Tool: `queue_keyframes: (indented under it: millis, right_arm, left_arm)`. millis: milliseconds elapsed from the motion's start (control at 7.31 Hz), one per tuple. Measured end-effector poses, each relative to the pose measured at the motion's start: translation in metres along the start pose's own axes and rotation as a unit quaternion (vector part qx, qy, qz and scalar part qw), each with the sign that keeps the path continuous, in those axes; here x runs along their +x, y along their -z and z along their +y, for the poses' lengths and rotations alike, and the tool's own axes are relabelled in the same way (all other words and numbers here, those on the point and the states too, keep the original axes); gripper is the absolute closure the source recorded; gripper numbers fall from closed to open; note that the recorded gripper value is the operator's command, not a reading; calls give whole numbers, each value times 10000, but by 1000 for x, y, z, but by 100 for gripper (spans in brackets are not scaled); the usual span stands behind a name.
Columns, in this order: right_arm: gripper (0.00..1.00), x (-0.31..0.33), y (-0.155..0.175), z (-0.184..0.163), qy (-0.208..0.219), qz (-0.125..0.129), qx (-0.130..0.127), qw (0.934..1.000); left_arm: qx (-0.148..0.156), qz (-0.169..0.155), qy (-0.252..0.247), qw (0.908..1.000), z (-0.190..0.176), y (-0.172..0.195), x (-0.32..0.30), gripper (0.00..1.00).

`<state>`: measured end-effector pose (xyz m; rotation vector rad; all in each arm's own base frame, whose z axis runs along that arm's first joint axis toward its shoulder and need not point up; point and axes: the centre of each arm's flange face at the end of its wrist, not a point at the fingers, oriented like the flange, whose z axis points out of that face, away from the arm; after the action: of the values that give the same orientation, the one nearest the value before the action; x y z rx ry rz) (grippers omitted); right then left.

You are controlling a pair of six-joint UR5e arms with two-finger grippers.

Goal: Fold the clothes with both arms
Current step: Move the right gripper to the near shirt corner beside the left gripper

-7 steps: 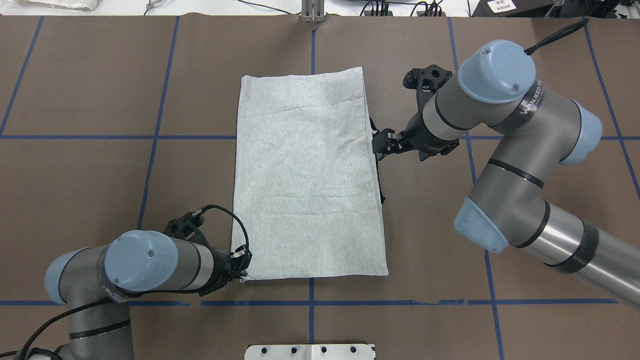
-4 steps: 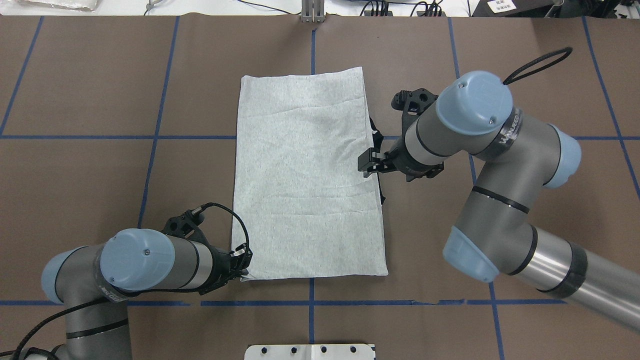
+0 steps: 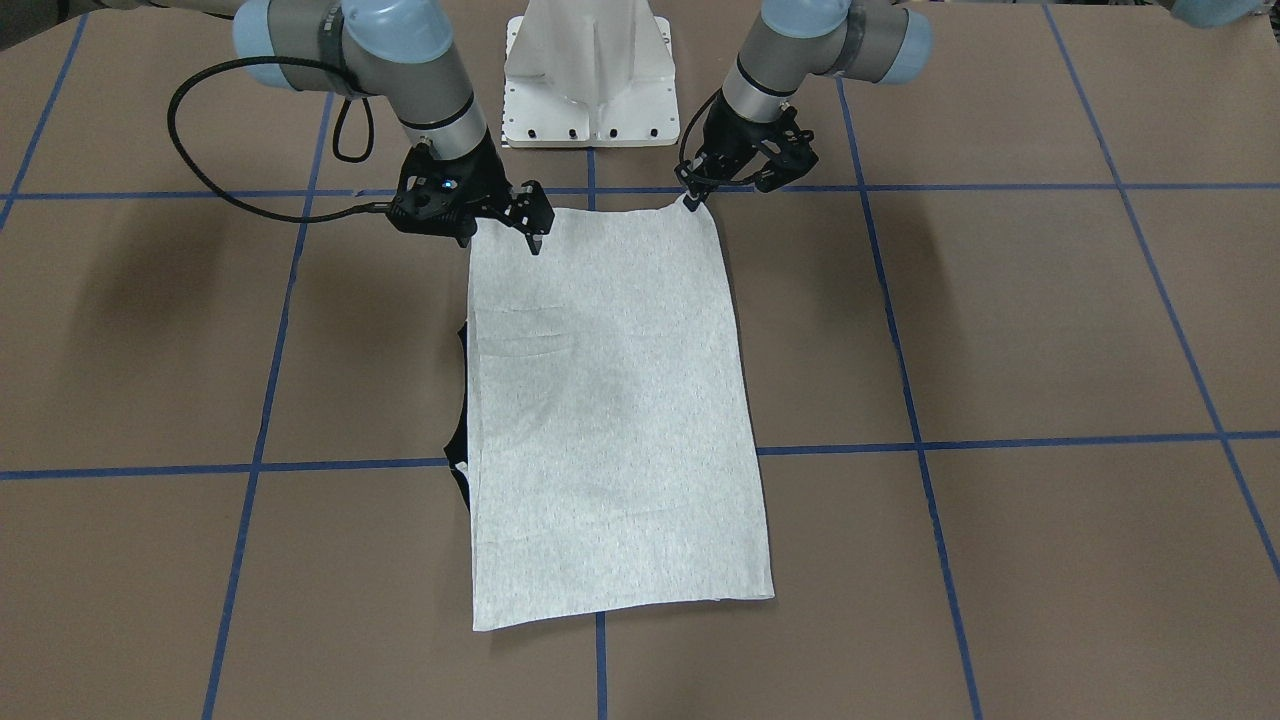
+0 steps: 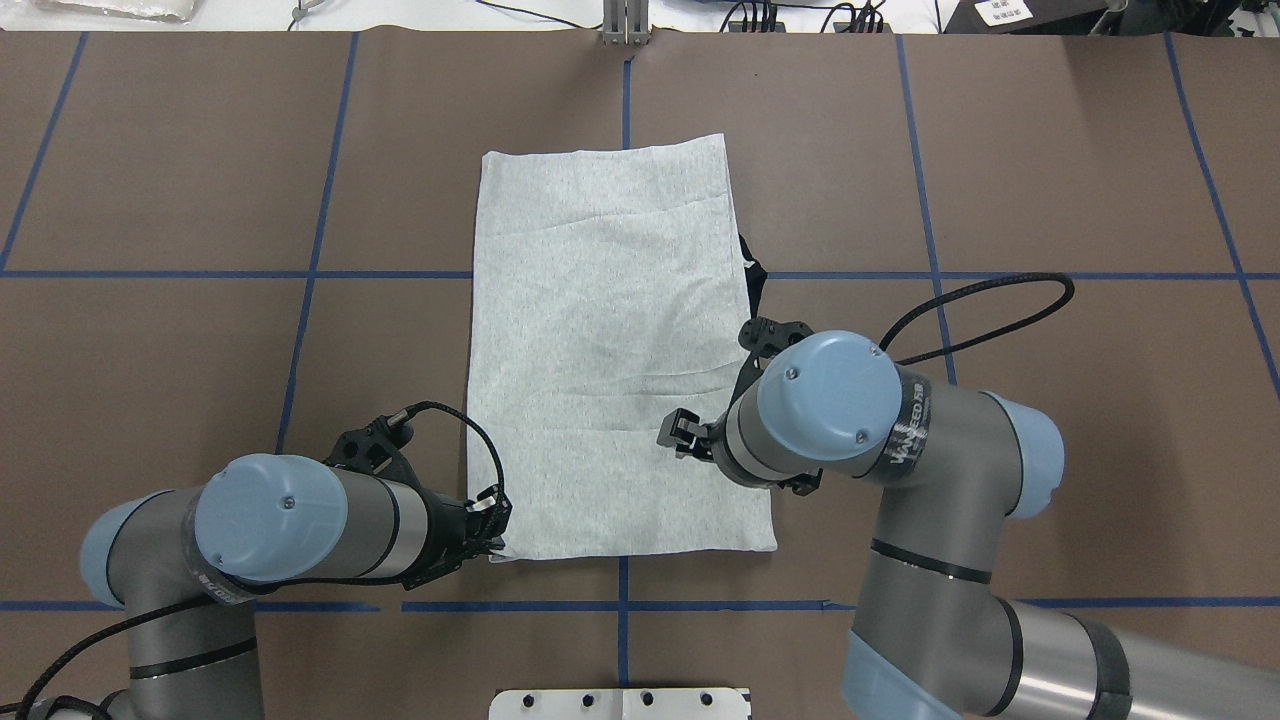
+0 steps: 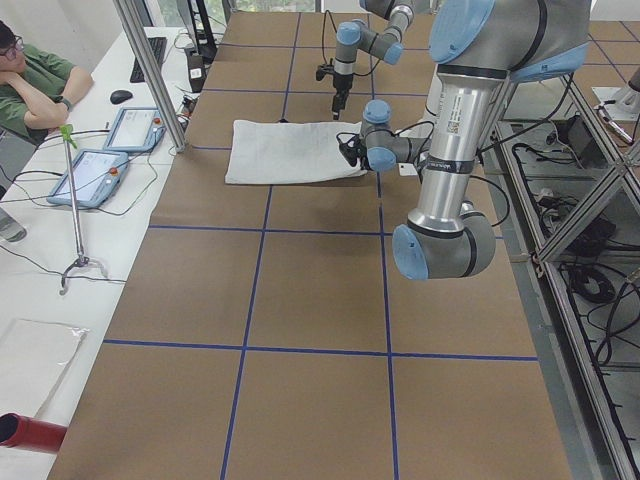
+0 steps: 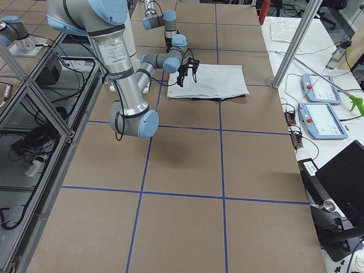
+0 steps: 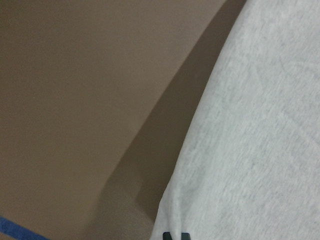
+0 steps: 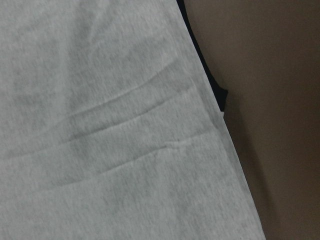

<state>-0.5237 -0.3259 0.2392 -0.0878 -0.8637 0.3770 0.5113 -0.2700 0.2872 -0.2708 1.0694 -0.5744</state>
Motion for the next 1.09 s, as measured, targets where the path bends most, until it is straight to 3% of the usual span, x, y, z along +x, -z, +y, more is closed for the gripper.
queue_keyframes:
  millis: [410,684,958,1094]
  right_arm:
    - [0,10,-32,63,-747,299,44,9968]
    - [4,17,-46,82,-750,384,125,9964]
    - [15,19,-49,83,-746,402,163,9963]
    - [15,19,-50,83,-742,398,193,9963]
  left_arm:
    - [-8,12,-4,10000,1,1,1,100]
    - [-8,11,-4,10000,1,0,1,100]
    - [-7,9,-3,10000,1,0,1,100]
    - [-7,8,-3,10000,1,0,1,100]
